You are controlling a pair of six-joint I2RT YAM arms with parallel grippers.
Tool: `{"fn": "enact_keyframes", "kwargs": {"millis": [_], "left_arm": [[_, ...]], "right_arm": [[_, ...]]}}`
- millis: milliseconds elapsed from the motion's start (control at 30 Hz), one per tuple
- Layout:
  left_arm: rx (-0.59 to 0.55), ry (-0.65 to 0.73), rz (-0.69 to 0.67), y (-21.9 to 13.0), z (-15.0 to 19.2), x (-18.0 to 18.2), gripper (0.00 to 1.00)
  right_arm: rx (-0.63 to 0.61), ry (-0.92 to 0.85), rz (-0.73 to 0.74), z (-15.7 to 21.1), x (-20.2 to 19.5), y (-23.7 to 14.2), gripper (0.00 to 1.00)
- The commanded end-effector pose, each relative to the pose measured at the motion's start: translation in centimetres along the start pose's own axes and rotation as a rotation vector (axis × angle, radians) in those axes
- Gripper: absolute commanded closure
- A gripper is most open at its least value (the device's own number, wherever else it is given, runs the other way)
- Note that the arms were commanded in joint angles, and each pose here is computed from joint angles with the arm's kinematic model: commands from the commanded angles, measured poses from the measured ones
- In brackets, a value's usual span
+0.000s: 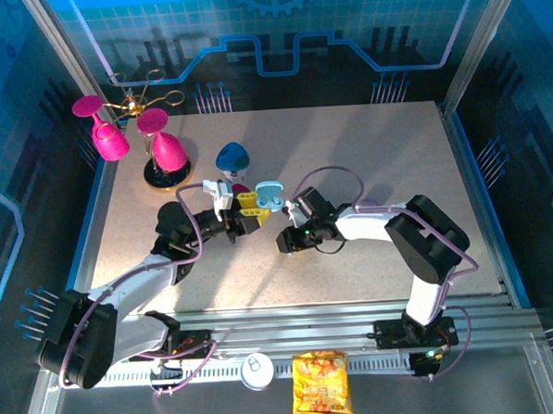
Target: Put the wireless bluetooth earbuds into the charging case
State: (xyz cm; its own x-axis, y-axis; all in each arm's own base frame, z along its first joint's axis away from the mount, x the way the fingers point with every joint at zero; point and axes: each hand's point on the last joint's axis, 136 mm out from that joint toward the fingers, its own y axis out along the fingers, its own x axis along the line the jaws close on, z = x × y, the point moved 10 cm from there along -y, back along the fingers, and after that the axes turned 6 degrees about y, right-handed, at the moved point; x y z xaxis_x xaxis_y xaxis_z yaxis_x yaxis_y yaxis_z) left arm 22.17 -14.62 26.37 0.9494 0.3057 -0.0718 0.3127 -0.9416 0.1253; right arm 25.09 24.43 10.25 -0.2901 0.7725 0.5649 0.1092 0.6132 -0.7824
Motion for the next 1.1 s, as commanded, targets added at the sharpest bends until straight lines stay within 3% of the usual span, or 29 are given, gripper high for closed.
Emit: {"fn": "enact_keyframes", "kwargs": {"millis": [0, 300, 533, 867, 1067], "left_arm": [[-0.019, 0.023, 0.006, -0.3, -0.1, -0.1, 0.67], [-0.02, 0.02, 0.008, -0.4, -0.2, -0.2, 0.67], [-0.033, 0.03, 0.006, -0.5, -0.5, -0.4, 0.67], [-0.035, 0.042, -0.017, -1.1, -0.7, -1.0, 0.67], [-0.022, 0.051, -0.029, -1.4, -0.7, -1.4, 0.67]], "right_arm": [[0.048, 0.001, 0.004, 2.1, 0.1, -0.6, 0.64], [0.06, -0.006, 0.0, 4.2, 1.8, -2.1, 0.63], [-0.06, -0.114, 0.134, 3.1, 2.4, -4.4, 0.57], [0.016, -0.196, 0.102, 1.1, 3.3, -1.1, 0.56], [0.046, -0.213, 0.16, 1.5, 2.0, 0.0, 0.56]]}}
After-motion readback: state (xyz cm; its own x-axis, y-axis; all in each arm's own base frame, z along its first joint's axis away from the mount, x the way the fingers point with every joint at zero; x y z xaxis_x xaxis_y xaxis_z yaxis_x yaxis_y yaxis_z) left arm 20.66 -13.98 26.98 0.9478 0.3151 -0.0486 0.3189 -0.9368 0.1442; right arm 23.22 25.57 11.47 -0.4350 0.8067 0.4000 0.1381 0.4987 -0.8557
